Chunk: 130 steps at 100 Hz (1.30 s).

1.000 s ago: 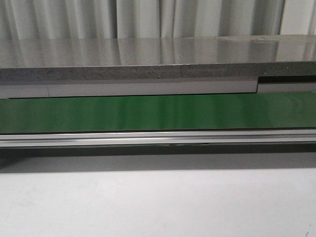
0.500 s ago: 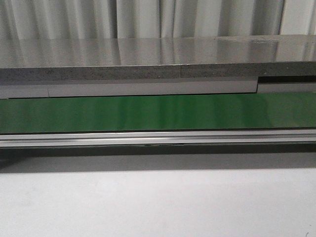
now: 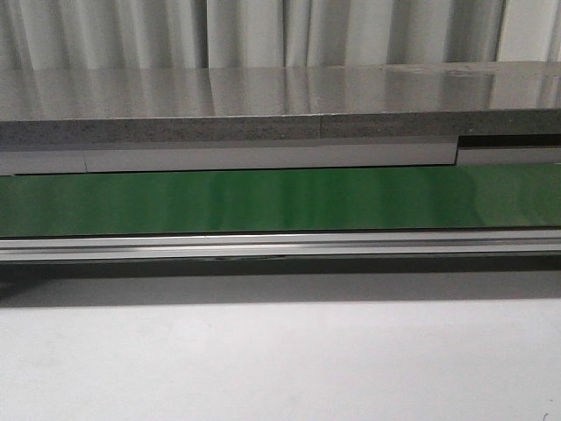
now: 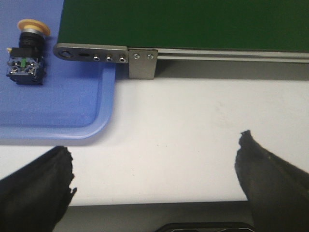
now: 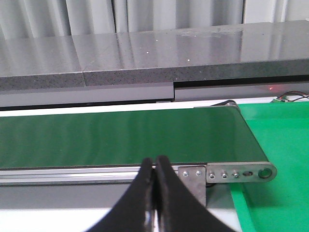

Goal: Move button from left to right
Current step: 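Move the left gripper over the yellow push-button switch in the blue tray, then lower the left gripper and close it on the switch's black body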

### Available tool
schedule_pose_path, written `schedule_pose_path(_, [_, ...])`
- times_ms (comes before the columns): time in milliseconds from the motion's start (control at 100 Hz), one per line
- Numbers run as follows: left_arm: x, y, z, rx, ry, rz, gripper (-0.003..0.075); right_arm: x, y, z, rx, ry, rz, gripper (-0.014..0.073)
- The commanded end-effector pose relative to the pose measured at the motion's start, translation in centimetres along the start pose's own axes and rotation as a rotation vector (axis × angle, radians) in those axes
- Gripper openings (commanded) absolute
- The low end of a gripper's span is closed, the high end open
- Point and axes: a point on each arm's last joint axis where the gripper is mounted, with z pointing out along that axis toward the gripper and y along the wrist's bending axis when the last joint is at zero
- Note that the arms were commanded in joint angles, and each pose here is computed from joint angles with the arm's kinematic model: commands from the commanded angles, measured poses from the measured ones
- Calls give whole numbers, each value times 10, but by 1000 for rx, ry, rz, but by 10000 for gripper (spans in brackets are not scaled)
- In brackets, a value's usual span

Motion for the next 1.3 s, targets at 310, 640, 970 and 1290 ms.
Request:
schedule_pose_path(310, [-78, 13, -17, -120, -26, -20, 659, -12, 0, 0, 1, -87, -3, -67])
schedule_pose_path(640, [-124, 67, 27, -257, 35, -185, 659, -12, 0, 0, 1, -87, -3, -67])
schedule_pose_path(970, [-142, 124, 103, -283, 197, -323, 659, -12, 0, 0, 1, -87, -3, -67])
schedule_pose_path(1290, [-139, 144, 157, -272, 324, -347, 659, -12, 0, 0, 1, -87, -3, -67])
